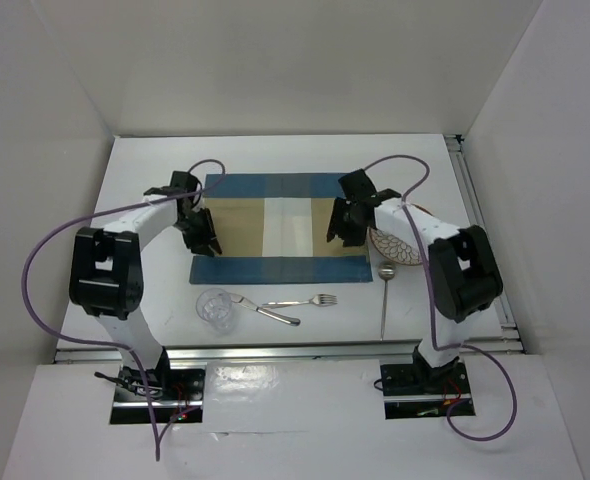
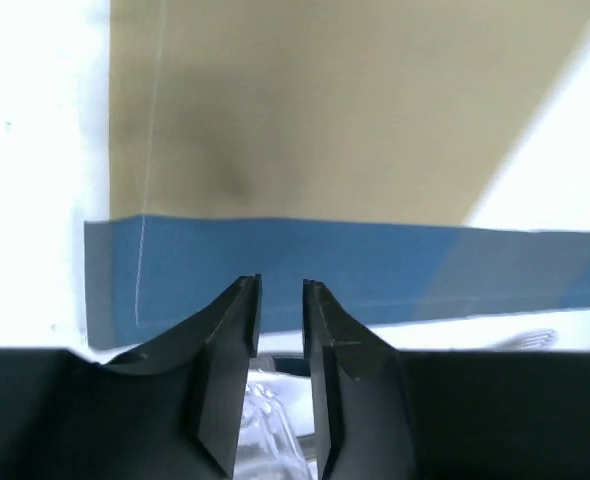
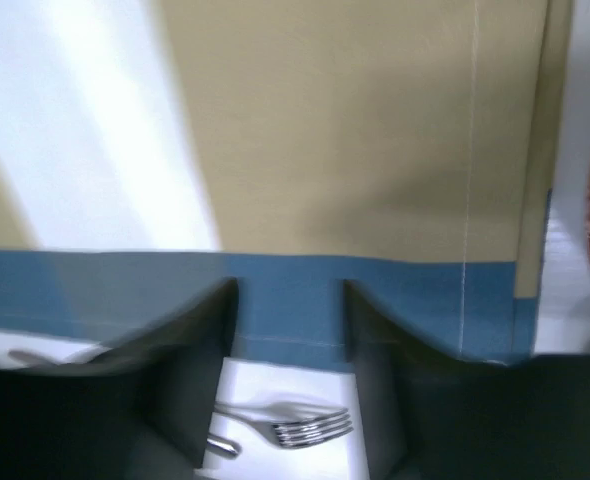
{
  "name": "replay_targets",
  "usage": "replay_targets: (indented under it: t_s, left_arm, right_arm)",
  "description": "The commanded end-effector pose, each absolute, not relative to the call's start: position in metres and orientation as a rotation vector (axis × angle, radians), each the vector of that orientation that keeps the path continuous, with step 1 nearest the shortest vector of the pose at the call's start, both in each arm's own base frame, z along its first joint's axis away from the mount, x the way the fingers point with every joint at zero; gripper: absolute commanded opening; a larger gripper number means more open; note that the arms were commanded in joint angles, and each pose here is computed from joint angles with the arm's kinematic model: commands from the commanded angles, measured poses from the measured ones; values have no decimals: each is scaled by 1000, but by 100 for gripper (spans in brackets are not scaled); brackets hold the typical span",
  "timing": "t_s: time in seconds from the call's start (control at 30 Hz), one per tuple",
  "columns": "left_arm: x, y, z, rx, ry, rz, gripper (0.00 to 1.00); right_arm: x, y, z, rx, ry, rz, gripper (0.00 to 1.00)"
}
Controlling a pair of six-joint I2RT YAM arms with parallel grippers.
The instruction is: Set the dinner table for one person
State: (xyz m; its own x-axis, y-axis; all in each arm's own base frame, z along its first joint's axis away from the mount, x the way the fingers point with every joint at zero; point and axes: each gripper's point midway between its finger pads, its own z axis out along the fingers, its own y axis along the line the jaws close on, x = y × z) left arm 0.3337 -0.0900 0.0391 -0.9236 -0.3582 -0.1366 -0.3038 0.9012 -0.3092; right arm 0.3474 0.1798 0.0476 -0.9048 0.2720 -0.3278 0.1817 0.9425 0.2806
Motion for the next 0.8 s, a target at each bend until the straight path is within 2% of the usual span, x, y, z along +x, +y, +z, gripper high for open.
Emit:
replay_targets:
  t_s: [0.0, 0.03, 0.1, 0.2, 0.27, 0.37, 0.47, 0.53, 0.57, 0.67, 0.77]
  left_arm:
    - [352, -86, 107, -392, 2737, -420, 42]
    - [359, -89, 131, -370, 2680, -451, 54]
    - [361, -94, 152, -324, 2631, -475, 64]
    - [357, -93, 187, -289, 2550, -486, 81]
    - [350, -88, 205, -275, 2514, -461, 82]
    - [341, -79, 213, -262, 2493, -402, 85]
    - [332, -74, 219, -267, 2465, -376, 85]
    - [324, -72, 213, -300, 2473, -370, 87]
    - [324, -72, 210, -301, 2474, -370, 92]
    - [322, -71, 206, -330, 2462, -368, 100]
    - [317, -67, 204, -358, 2481, -339, 100]
  right_arm:
    - [371, 173, 163, 320, 2430, 373, 62]
    - [369, 157, 165, 368, 2398, 315, 69]
    - [365, 132, 184, 456, 2319, 296, 79]
    - [342, 69, 171, 687, 2307, 206, 83]
    - [322, 29, 152, 874, 2302, 161, 90]
    - [292, -6, 143, 1075, 2251, 201, 93]
    - [286, -31, 146, 1141, 2157, 269, 94]
    - [284, -39, 130, 1170, 2160, 294, 94]
    - [286, -44, 125, 1202, 2149, 331, 94]
    - [294, -51, 103, 1221, 2155, 360, 94]
    - [305, -48, 82, 1225, 2170, 409, 93]
